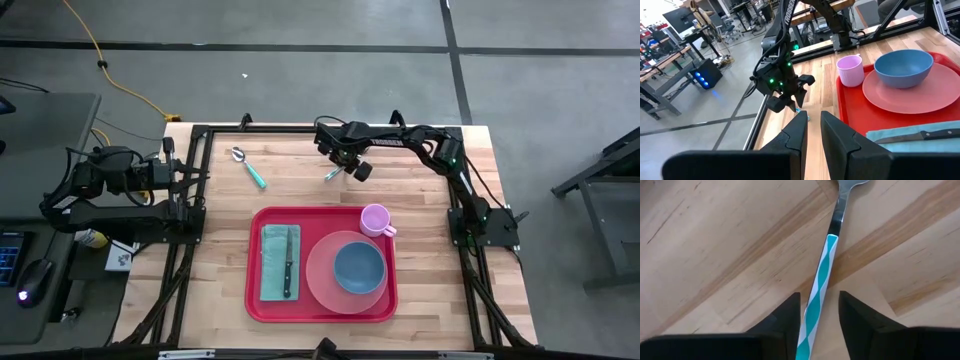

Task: Set up tray
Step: Put the blue fork on the blue napkin to the left of the black knife

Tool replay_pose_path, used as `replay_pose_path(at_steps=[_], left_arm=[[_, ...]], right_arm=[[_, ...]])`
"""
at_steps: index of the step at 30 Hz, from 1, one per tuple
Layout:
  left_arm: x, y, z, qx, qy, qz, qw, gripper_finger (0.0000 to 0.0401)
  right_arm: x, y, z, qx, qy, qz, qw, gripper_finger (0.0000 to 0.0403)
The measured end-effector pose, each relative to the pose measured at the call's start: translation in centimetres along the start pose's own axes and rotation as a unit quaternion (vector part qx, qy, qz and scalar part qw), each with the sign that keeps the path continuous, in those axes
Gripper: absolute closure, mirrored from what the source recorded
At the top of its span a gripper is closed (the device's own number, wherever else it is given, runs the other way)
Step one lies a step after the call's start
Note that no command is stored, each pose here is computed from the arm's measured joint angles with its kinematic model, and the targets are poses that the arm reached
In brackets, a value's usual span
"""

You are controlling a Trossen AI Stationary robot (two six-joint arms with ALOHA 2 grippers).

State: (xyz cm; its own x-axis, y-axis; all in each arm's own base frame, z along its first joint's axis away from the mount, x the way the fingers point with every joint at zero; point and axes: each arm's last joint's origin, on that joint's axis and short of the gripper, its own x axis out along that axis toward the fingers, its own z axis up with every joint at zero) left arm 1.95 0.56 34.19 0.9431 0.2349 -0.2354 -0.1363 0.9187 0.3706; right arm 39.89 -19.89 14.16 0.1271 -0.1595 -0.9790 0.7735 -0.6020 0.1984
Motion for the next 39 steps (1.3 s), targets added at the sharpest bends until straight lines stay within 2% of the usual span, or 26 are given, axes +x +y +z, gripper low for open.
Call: replay_pose_path(at_steps=[14,28,39], left_arm=[[0.0,0.0,0.0,0.0,0.0,0.0,1.0,0.0316],[0.0,0.0,0.0,0.0,-0.001,0.0,1.0,0.0316],[0.0,0.0,0.0,0.0,-0.003,-0.001,1.0,0.0316]], right_arm=[[0.1,0.1,-0.1,-0.012,0.005,0.006,1.0,0.0395],[-0.1,0.1,-1.0,-0.062,0.006,0.013,0.998,0.04],[-2.4,-0.1,-1.2,-0.097,-0.012,0.031,0.995,0.0402]])
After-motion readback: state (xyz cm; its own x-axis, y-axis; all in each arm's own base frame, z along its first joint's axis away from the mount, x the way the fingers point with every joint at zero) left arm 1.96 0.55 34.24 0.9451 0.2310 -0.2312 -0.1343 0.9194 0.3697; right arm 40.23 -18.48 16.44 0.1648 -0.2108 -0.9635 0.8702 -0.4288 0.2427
